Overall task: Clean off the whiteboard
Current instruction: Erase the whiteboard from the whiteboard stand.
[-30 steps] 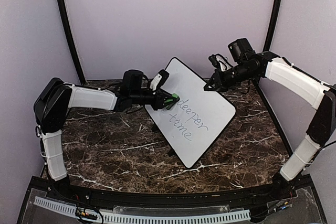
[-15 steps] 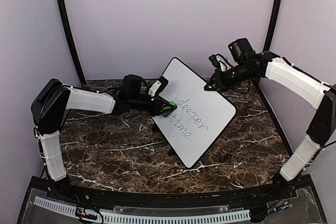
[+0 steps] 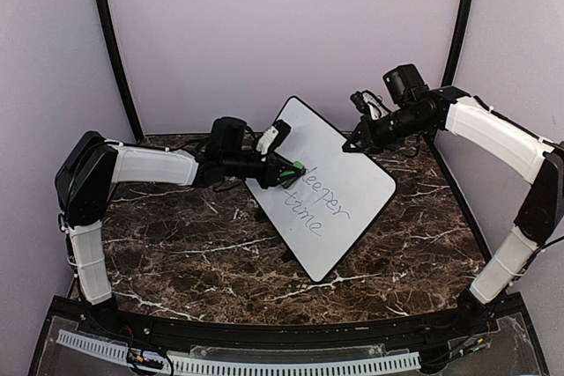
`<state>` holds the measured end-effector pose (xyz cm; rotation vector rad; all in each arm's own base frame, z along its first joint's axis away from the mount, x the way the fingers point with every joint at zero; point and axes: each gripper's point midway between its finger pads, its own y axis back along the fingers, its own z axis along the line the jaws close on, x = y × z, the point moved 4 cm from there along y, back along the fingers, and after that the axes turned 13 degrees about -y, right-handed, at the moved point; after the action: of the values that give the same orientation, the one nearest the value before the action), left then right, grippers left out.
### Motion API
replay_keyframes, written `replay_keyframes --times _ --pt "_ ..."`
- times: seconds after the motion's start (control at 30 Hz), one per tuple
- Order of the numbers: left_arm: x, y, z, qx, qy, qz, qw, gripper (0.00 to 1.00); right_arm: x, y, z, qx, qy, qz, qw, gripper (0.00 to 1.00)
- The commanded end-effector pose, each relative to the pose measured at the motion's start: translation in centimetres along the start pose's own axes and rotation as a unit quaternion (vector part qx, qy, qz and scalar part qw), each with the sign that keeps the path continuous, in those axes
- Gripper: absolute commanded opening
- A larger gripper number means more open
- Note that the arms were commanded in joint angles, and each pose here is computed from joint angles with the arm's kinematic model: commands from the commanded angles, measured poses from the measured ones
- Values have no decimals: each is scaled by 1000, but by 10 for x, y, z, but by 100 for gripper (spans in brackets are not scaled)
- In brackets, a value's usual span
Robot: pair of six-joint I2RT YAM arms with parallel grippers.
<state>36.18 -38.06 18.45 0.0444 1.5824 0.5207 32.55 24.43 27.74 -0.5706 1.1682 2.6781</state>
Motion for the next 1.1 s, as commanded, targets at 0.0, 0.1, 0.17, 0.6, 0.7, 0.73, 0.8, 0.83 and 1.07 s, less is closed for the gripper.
replay_keyframes --times 0.0,0.1,0.17,0.6,0.7,0.73,0.8,0.83,1.07 --pt "44 -11 -19 14 10 67 998 0 17 -13 25 -57 77 41 995 0" --pt "57 -7 -19 6 13 77 997 0 17 -11 25 -56 78 38 995 0" --pt "64 -4 -20 8 23 79 997 0 17 -11 26 -57 78 38 995 0" --pt "42 -9 -18 34 24 50 998 0 17 -13 25 -57 77 40 995 0" --pt "15 -14 -17 40 11 26 999 0 17 -13 25 -57 77 41 995 0" --pt "13 -15 -16 41 10 26 999 0 17 -13 25 -57 77 41 995 0" --pt "3 -17 -18 45 4 18 999 0 17 -13 25 -57 77 41 995 0" --pt "1 -17 -19 47 3 16 999 0 17 -13 25 -56 77 40 995 0" --pt "36 -11 -29 45 26 42 998 0 17 -12 25 -56 78 39 995 0"
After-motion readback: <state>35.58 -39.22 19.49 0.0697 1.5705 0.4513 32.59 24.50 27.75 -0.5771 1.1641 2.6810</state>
